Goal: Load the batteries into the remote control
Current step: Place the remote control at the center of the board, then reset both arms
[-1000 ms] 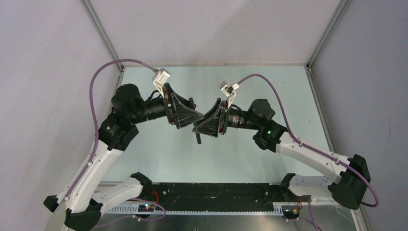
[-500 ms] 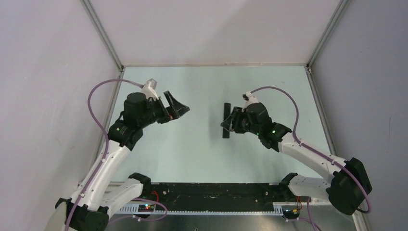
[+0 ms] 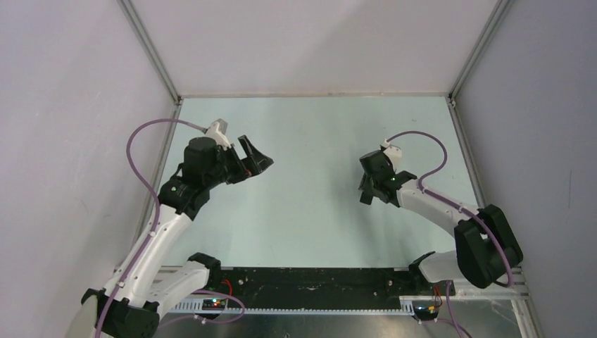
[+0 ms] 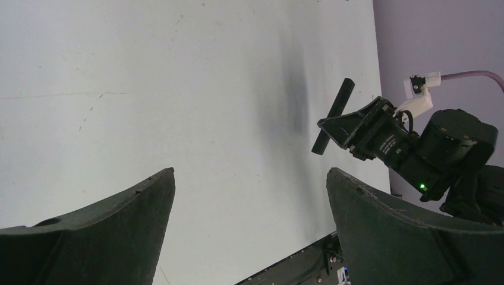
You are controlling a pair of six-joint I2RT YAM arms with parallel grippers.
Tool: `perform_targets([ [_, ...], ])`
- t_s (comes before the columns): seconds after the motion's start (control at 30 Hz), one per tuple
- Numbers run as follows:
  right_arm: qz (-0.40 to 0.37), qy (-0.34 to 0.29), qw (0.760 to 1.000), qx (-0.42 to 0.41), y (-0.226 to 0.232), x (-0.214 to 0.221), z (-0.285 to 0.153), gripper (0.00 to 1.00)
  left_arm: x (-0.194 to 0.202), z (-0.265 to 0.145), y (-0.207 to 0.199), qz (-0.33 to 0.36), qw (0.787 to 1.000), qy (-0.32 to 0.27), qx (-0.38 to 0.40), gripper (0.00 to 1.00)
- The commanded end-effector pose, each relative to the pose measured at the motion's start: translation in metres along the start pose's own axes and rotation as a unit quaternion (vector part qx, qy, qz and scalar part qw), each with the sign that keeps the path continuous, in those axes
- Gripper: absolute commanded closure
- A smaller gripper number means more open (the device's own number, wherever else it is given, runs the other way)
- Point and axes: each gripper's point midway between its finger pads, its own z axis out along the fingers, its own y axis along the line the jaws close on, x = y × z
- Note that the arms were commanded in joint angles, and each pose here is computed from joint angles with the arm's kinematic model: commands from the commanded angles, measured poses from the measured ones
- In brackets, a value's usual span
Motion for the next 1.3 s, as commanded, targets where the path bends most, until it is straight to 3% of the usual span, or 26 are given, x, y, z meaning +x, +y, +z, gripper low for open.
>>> perform_targets([
  [0.0, 0.024, -0.034, 0.997, 0.072, -0.023, -0.016, 0.014, 0.62, -0.007, -0.007, 0.004, -0.002, 1.000, -0.025, -0.010, 0.00],
  [0.17, 0.022, -0.011, 0.994, 0.109, -0.040, -0.005, 0.029, 0.51, -0.009, -0.015, 0.004, 0.004, 0.999, -0.039, -0.010, 0.00],
  [0.57, 0.031, -0.005, 0.991, 0.130, -0.049, -0.001, 0.030, 0.43, 0.001, -0.040, 0.013, -0.007, 0.999, -0.031, -0.039, 0.00],
  [0.67, 0.037, -0.008, 0.991, 0.127, -0.049, -0.007, 0.019, 0.36, 0.004, -0.048, 0.013, 0.006, 0.999, -0.026, -0.038, 0.00],
  [0.83, 0.065, -0.038, 0.993, 0.093, -0.048, -0.029, -0.026, 0.21, 0.011, -0.059, 0.002, 0.020, 1.000, -0.017, -0.005, 0.00],
  [0.87, 0.070, -0.046, 0.993, 0.084, -0.050, -0.034, -0.041, 0.11, 0.012, -0.061, 0.001, 0.024, 1.000, -0.016, 0.001, 0.00],
  [0.93, 0.080, -0.064, 0.993, 0.064, -0.055, -0.041, -0.068, 0.02, 0.010, -0.069, -0.001, 0.038, 0.999, -0.029, 0.008, 0.00],
  [1.1, 0.126, -0.119, 0.985, -0.004, -0.068, -0.060, -0.143, 0.01, -0.006, -0.099, 0.002, 0.074, 0.992, -0.103, 0.003, 0.00],
  [1.27, 0.184, -0.196, 0.962, -0.055, -0.094, -0.088, -0.228, 0.01, -0.027, -0.141, 0.013, 0.082, 0.977, -0.195, -0.033, 0.00],
])
